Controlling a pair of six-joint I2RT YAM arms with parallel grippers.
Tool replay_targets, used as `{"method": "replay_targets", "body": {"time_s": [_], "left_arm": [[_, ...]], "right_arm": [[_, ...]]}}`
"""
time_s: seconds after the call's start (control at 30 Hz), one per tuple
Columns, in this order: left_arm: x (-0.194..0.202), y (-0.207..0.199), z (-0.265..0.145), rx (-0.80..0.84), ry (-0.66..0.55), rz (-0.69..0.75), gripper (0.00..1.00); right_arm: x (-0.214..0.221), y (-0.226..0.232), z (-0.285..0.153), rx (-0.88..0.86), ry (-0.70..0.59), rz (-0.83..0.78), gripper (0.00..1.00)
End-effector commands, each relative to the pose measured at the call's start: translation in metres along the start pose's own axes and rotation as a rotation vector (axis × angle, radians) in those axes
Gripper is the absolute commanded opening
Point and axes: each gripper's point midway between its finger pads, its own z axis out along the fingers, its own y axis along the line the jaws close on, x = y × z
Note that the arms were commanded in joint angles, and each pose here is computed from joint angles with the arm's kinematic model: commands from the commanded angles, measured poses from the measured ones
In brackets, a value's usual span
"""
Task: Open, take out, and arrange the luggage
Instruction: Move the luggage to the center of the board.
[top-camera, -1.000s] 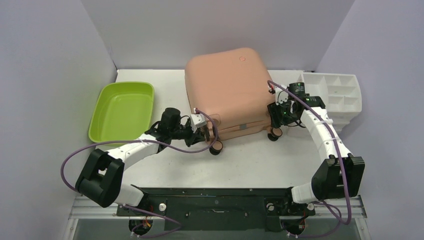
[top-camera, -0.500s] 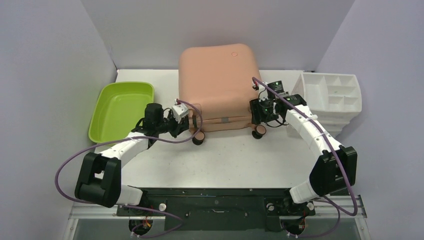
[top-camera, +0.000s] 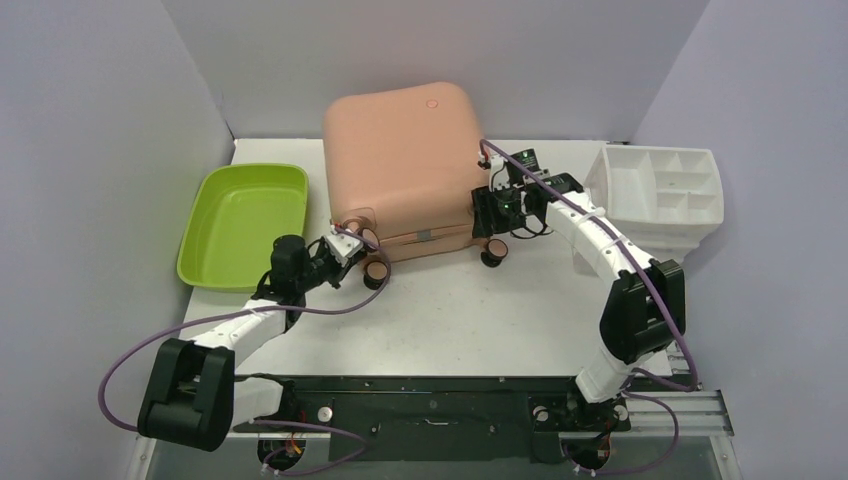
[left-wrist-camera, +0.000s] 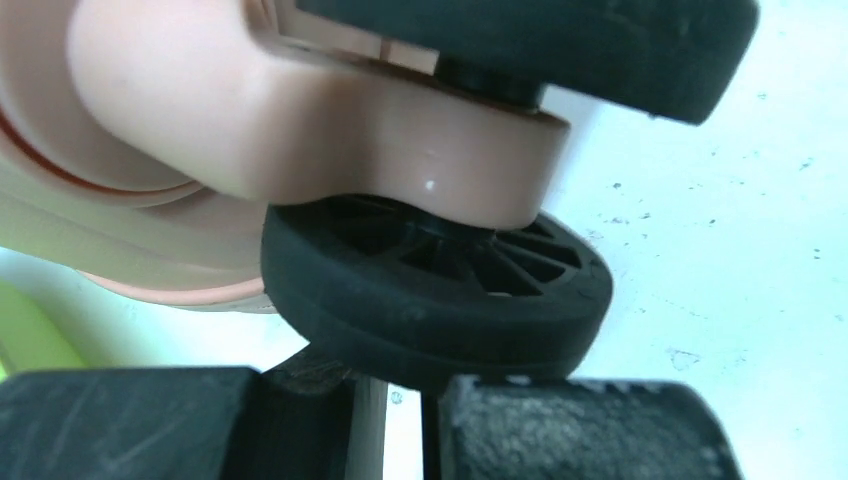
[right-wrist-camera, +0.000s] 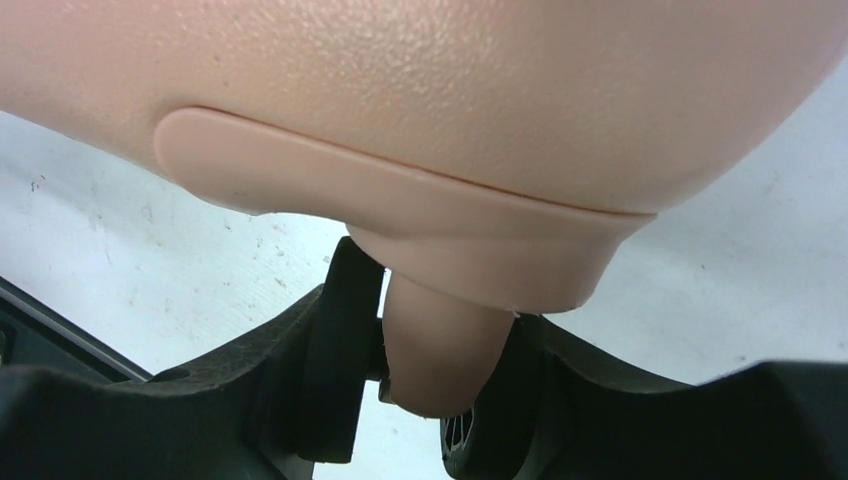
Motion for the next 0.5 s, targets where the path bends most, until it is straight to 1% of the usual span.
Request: {"method": "replay_targets", "body": {"time_s": [0.0,0.3,0.47], "left_arm": [[-0.061,-0.018,0.005,0.078,-0.226,0.112,0.0],[-0.072,-0.042,0.023,0.118,-0.2,0.162,0.0],[-0.085,-0.064,0.032,0.211,-0.214,0.161,0.0]], "right_arm": [[0.003,0.107,0.026,-0.394,0.004,-0.205,0.23],[0.015,0.132,0.03,-0.481,0.058,-0.237,0.21],[0.018,0.142,0.028,-0.512,0.066,-0.259,0.21]]}}
